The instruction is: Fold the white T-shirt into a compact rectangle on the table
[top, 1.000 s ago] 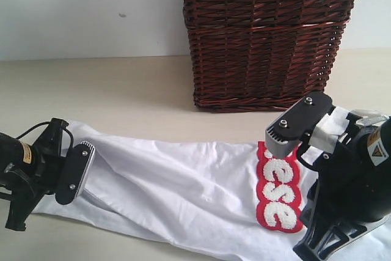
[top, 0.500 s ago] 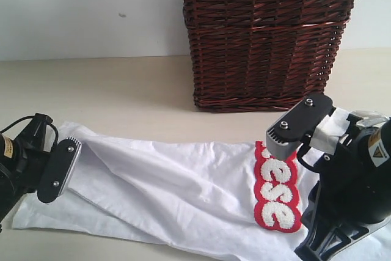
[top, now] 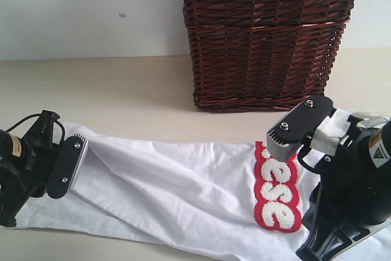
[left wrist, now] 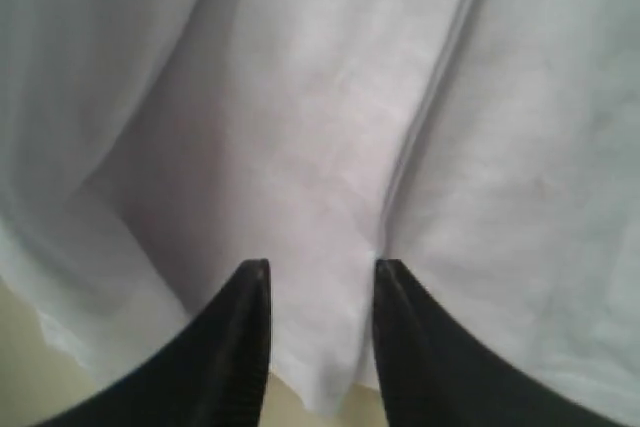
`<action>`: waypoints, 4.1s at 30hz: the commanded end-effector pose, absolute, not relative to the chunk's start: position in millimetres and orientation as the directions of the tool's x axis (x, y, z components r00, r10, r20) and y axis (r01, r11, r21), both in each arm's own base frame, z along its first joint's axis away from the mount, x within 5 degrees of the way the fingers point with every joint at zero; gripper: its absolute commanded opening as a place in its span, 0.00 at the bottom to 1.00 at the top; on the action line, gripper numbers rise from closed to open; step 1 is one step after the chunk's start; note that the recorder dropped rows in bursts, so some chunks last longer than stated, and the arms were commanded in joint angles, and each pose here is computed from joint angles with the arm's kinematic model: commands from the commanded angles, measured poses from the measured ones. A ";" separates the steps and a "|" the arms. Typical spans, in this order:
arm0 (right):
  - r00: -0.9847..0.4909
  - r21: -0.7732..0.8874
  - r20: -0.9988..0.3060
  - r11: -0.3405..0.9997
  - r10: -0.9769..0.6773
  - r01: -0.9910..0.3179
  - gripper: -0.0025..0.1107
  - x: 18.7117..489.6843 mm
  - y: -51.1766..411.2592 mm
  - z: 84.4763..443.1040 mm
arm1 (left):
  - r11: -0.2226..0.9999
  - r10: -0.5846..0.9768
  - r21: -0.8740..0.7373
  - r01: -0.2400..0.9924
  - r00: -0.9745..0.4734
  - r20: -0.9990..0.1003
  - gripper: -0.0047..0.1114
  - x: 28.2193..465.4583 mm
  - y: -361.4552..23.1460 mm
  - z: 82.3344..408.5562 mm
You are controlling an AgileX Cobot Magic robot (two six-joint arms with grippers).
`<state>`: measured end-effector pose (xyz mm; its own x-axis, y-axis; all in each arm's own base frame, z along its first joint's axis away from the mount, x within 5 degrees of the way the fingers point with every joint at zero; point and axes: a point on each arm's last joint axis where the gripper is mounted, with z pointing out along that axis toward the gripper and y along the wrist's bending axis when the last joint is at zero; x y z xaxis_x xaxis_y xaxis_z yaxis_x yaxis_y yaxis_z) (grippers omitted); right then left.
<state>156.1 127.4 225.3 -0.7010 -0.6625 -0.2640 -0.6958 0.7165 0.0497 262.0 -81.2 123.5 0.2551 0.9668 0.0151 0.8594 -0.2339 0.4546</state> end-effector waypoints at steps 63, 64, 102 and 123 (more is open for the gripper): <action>-0.699 0.049 -0.270 0.715 -0.662 -0.697 0.02 155.3 126.1 227.5 | -0.201 0.978 0.455 0.867 0.204 0.042 0.04 245.7 -70.9 162.2; -0.699 0.049 -0.270 0.715 -0.662 -0.697 0.02 155.3 126.1 227.5 | -0.200 0.978 0.464 0.863 0.204 0.041 0.04 245.6 -70.9 164.1; -0.700 0.051 -0.262 0.715 -0.664 -0.697 0.02 154.7 125.7 227.3 | -0.197 0.980 0.286 0.938 0.190 0.052 0.04 243.7 -75.0 124.3; -0.700 0.051 -0.255 0.713 -0.667 -0.699 0.02 154.2 125.4 227.1 | -0.155 0.979 0.131 0.979 0.134 0.153 0.04 204.3 -90.1 185.4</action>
<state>154.4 126.3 224.8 -0.7044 -0.6673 -0.2420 -0.6964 0.7156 0.0535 213.7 -81.5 180.2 0.1300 0.9772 0.1677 0.9748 -0.1569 0.1587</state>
